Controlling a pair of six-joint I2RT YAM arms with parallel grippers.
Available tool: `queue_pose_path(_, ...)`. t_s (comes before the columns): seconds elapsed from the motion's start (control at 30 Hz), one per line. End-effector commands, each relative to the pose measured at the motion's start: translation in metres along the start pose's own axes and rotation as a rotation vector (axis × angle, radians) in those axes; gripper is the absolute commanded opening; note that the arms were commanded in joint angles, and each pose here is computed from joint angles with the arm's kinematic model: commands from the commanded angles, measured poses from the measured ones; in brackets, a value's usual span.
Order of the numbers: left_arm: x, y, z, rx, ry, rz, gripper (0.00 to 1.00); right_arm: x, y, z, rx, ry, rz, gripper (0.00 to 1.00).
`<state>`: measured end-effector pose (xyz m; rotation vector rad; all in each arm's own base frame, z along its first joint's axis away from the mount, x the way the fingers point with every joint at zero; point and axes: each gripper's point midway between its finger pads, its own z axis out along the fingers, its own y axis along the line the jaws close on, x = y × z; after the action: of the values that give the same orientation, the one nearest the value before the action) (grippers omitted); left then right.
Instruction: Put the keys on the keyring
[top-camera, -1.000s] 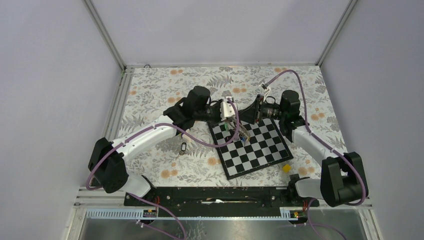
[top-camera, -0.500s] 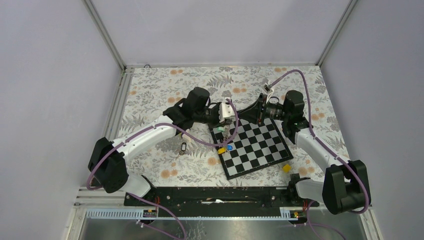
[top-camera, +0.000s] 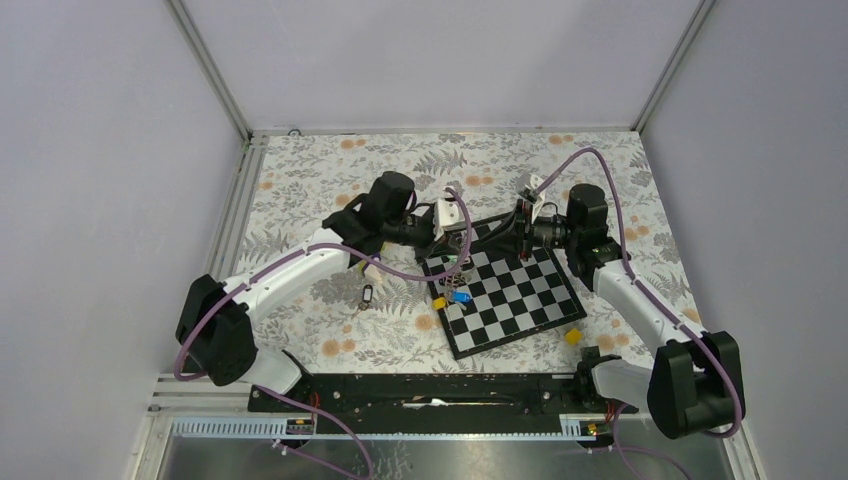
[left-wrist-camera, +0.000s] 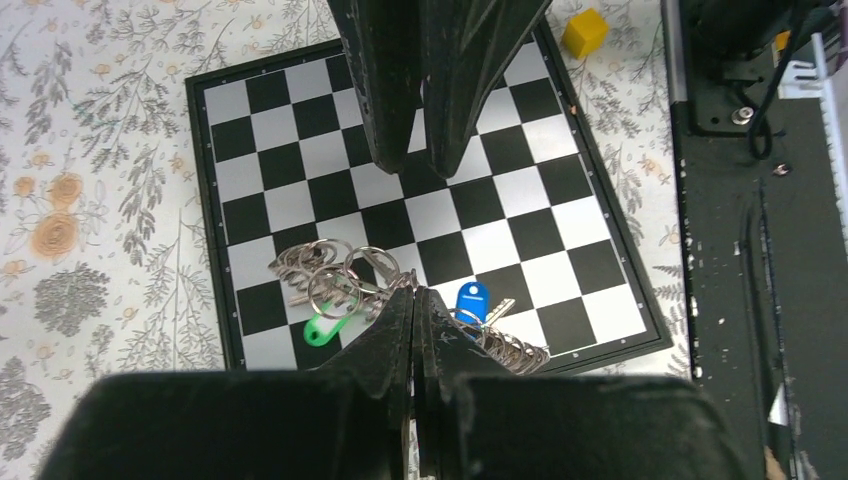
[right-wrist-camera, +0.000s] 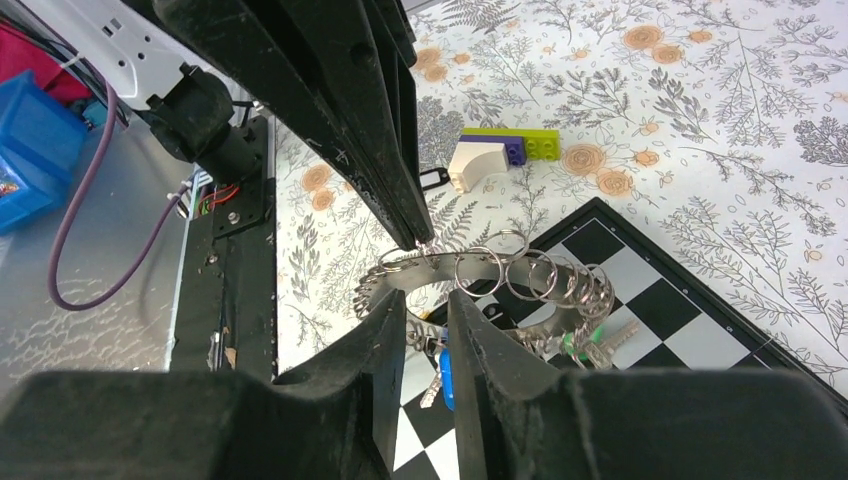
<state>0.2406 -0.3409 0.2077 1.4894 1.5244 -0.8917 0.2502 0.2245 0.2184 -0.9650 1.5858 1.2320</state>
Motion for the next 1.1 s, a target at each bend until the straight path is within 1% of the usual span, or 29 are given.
queue_pose_path(0.0,-0.052,-0.001,-0.011,0.027,-0.137,0.033,0.0,-0.017,0.012,-0.003,-0.04,-0.008,-0.117,0.29)
queue_pose_path(0.47,-0.061,-0.008,-0.011,0.095,-0.191,-0.059,0.0,-0.015,0.022,0.013,-0.055,0.054,-0.217,0.29)
queue_pose_path(0.73,-0.061,-0.008,-0.012,0.113,-0.212,-0.093,0.0,-0.011,0.026,0.018,-0.068,0.065,-0.23,0.28)
queue_pose_path(1.07,-0.058,-0.009,-0.011,0.123,-0.218,-0.112,0.0,-0.013,0.031,0.024,-0.095,0.06,-0.226,0.2)
